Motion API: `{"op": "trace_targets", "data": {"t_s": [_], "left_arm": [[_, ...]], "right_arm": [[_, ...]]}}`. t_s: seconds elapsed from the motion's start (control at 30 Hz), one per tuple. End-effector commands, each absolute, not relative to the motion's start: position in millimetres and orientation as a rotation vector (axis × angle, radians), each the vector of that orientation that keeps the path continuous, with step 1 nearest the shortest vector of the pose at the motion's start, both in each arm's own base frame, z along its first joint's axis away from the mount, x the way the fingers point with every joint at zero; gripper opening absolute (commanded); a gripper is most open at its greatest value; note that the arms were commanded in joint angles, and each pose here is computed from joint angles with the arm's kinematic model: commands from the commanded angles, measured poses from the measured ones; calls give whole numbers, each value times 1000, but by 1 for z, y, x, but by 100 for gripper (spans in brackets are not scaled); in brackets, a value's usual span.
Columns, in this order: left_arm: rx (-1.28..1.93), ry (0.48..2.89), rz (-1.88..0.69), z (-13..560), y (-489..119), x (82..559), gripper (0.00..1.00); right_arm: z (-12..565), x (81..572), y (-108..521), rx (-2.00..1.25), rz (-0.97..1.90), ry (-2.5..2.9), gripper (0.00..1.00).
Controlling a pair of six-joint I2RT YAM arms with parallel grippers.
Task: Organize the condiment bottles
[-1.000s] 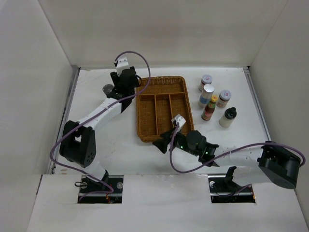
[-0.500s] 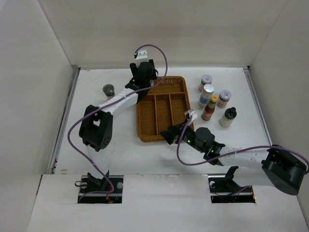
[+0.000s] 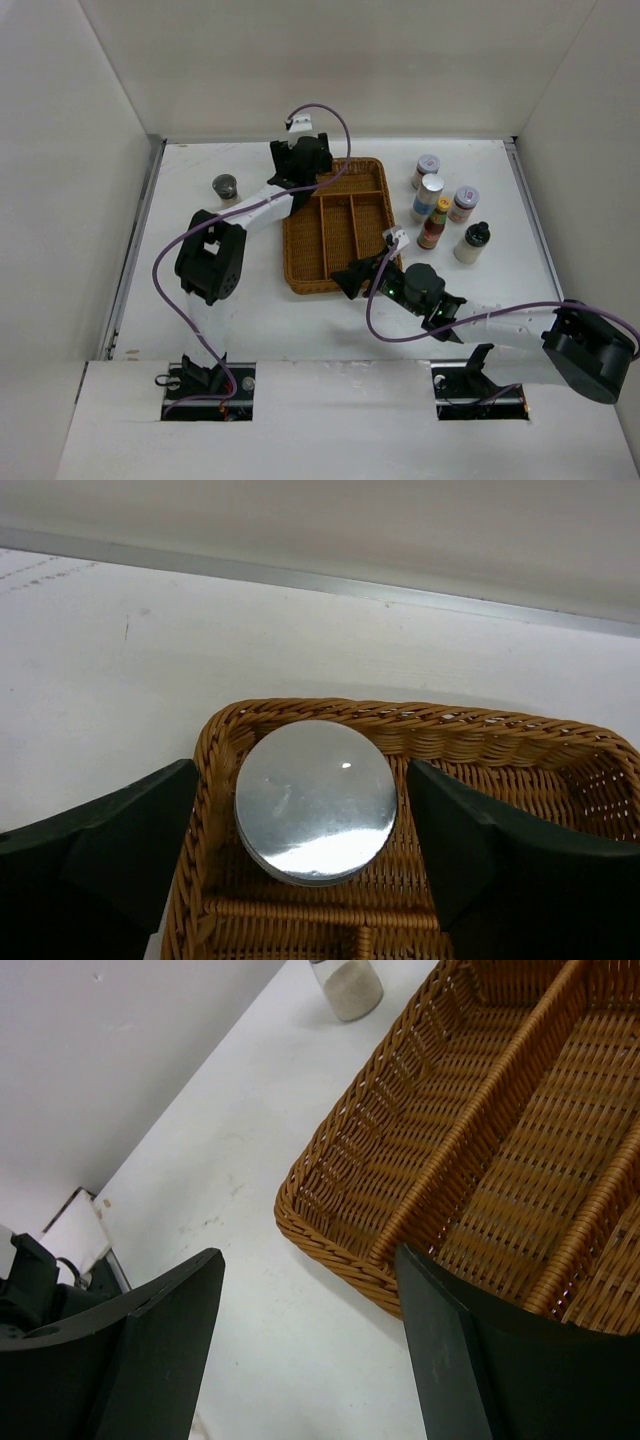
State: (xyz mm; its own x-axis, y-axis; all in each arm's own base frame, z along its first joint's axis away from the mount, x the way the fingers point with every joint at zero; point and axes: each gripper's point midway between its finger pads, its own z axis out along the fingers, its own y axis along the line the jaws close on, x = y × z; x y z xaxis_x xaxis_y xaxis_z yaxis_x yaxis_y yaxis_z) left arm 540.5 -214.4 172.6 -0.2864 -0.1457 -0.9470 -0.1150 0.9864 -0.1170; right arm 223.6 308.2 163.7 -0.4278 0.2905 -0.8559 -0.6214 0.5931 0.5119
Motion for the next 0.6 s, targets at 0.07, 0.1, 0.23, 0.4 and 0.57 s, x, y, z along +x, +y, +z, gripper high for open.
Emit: {"op": "trace_targets", "data": {"t_s": [0.07, 0.1, 0.23, 0.4, 0.57], "left_arm": [[-239, 1742, -84, 227, -210, 538, 92], [-241, 1734, -86, 232, -207, 534, 93], [-271, 1712, -60, 253, -188, 515, 95], [-357, 1736, -2, 249, -140, 478, 96], [-493, 1832, 87, 209, -81, 455, 95]], "right_arm": [[179, 231, 308, -239, 1067, 1688, 76], [180, 230, 308, -246, 1065, 1684, 76], [177, 233, 307, -230, 1058, 1696, 77], [179, 234, 303, -216, 1054, 1683, 78], [183, 233, 304, -227, 1053, 1672, 78]]}}
